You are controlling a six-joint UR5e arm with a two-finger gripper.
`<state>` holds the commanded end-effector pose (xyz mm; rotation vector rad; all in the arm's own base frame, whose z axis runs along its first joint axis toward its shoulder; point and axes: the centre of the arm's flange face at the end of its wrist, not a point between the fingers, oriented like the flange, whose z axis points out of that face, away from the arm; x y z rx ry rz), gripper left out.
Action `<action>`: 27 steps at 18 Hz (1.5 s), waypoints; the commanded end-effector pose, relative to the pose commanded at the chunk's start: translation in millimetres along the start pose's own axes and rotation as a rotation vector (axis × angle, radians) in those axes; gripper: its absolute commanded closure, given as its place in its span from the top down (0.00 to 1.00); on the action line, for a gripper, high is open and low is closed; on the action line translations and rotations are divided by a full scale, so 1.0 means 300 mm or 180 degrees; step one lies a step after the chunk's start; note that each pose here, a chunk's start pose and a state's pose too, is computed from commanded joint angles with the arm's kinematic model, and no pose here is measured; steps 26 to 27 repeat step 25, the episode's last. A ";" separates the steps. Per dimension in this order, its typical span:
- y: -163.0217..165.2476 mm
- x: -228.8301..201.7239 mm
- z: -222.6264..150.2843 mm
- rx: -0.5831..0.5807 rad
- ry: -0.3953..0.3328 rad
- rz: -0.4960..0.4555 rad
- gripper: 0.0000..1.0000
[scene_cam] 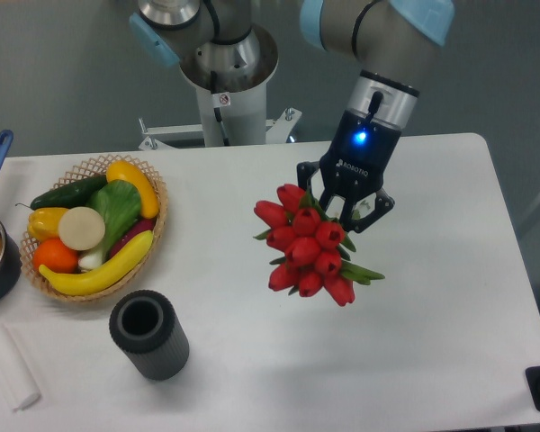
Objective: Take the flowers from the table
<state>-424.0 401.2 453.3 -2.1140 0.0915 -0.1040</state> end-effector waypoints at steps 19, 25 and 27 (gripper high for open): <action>0.000 -0.014 -0.023 0.0361 0.0146 -0.0041 0.26; 0.000 -0.012 -0.013 0.0358 0.0163 -0.0038 0.25; 0.000 -0.012 -0.013 0.0358 0.0163 -0.0038 0.25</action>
